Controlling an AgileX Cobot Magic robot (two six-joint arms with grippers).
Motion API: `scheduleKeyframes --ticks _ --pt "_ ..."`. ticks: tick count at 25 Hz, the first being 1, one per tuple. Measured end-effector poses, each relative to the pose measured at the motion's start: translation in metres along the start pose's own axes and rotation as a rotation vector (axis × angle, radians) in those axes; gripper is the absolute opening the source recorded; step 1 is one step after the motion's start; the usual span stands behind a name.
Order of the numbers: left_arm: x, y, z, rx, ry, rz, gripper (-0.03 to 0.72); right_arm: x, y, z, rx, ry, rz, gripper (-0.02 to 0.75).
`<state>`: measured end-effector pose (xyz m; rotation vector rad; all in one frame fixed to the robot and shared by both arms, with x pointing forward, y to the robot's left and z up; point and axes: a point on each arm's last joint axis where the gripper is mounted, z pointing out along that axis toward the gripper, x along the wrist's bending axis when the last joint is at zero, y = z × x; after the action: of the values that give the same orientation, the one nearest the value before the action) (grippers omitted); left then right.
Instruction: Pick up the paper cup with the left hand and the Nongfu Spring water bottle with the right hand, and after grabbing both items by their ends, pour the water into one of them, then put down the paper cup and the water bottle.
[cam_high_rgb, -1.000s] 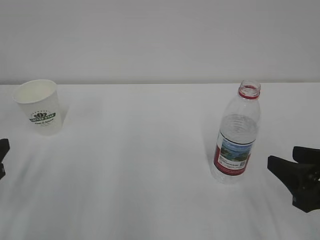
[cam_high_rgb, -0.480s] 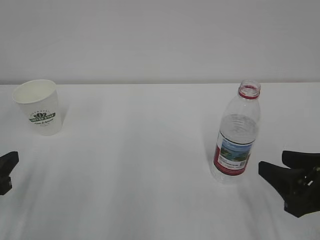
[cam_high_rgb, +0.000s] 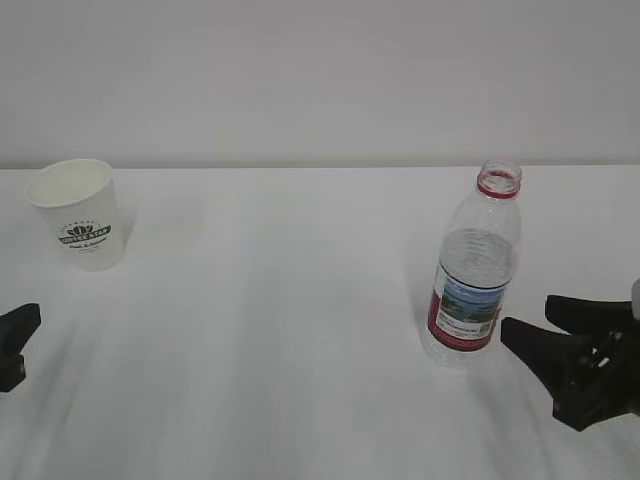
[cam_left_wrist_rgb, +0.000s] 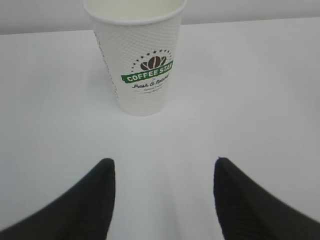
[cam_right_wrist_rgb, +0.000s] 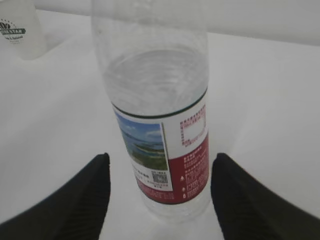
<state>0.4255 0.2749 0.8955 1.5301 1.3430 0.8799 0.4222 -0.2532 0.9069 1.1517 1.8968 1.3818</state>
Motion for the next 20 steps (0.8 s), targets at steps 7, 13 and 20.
scheduleKeyframes --ticks 7,13,20 --pt "-0.001 0.000 0.000 -0.001 -0.006 0.003 0.452 -0.001 -0.004 0.005 -0.020 0.009 0.011 0.594" --pt "-0.001 0.000 0.000 -0.001 -0.009 0.004 0.452 -0.004 -0.008 0.008 -0.003 -0.002 0.013 0.648" --pt "-0.001 0.000 0.000 -0.001 -0.010 0.005 0.452 -0.006 -0.010 0.013 0.008 -0.001 -0.001 0.662"
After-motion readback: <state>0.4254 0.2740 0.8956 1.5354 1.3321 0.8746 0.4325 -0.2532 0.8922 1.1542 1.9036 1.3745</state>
